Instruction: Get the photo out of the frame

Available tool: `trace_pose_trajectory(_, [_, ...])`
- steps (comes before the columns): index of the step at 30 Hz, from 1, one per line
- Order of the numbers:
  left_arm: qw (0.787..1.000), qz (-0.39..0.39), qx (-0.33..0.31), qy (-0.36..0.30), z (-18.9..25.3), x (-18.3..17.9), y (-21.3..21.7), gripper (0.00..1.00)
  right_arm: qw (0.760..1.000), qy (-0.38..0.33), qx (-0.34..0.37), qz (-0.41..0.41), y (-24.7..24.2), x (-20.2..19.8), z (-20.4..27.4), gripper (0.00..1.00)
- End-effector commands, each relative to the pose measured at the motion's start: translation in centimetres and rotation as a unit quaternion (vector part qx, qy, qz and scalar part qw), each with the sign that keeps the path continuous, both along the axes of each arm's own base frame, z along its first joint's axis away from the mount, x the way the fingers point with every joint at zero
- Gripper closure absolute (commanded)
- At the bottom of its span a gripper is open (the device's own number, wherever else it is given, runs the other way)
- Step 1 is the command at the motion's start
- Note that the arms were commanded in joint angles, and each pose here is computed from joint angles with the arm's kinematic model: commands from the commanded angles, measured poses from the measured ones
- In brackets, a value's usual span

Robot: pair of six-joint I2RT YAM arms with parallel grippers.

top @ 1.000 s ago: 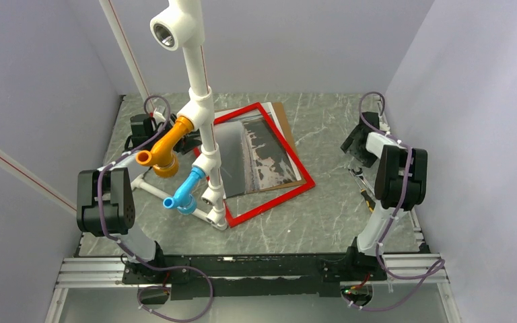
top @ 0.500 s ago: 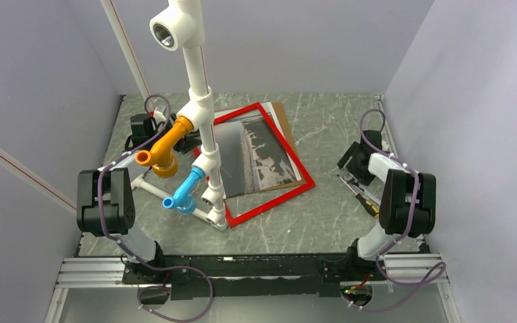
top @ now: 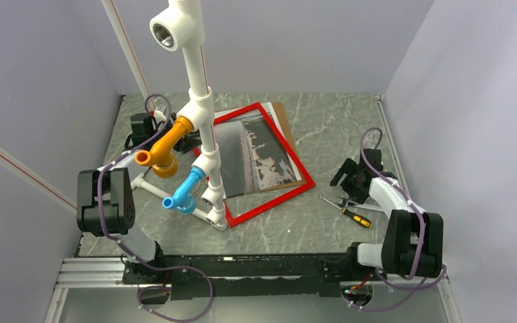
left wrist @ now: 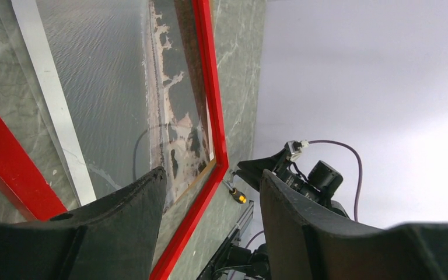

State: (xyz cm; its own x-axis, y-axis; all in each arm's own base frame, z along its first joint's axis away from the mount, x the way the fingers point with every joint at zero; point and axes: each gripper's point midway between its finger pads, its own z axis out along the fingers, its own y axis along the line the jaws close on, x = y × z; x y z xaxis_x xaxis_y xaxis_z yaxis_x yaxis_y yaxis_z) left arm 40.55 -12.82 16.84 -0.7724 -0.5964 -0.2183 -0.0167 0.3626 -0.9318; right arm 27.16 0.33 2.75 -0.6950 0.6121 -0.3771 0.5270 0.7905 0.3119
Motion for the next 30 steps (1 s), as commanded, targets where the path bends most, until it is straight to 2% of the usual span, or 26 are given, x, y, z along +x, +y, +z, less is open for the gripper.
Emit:
trace_pose_trajectory(1, [0.998,-0.025,0.020,-0.059,2.2,0.9,-0.3,0.37,0.998,-0.041,-0.031,0.039,0.8,1.1,3.3,0.18])
trace_pose_trajectory(5, [0.998,-0.025,0.020,-0.062,2.3,1.0,-0.2,0.36,0.976,-0.133,-0.090,0.145,5.2,5.7,7.6,0.16])
trace_pose_trajectory(8, [0.997,-0.024,0.034,-0.063,2.2,1.1,-0.1,0.37,0.934,-0.185,-0.095,0.291,11.3,8.6,8.5,0.16])
trace_pose_trajectory(10, [0.997,-0.025,0.039,-0.059,1.8,1.2,0.1,0.37,0.907,-0.176,-0.088,0.373,14.8,10.6,7.4,0.21])
trace_pose_trajectory(15, [0.998,-0.030,0.025,-0.056,1.6,1.2,-0.2,0.37,0.875,-0.177,-0.085,0.442,17.7,14.8,5.3,0.30])
trace_pose_trajectory(18, [0.998,-0.032,0.019,-0.052,1.5,1.3,-0.2,0.37,0.862,-0.152,-0.107,0.471,18.0,16.0,4.0,0.35])
trace_pose_trajectory(21, [0.998,-0.032,0.016,-0.055,1.6,1.2,-0.3,0.37,0.859,-0.136,-0.124,0.478,17.5,16.6,2.6,0.40])
trace_pose_trajectory(27, [0.998,-0.033,0.012,-0.055,1.6,1.2,-0.4,0.37,0.855,-0.130,-0.145,0.481,17.0,16.6,0.6,0.67])
trace_pose_trajectory(30, [0.998,-0.032,0.021,-0.051,1.3,1.3,-0.2,0.37,0.856,-0.129,-0.161,0.474,16.6,16.9,0.6,0.73])
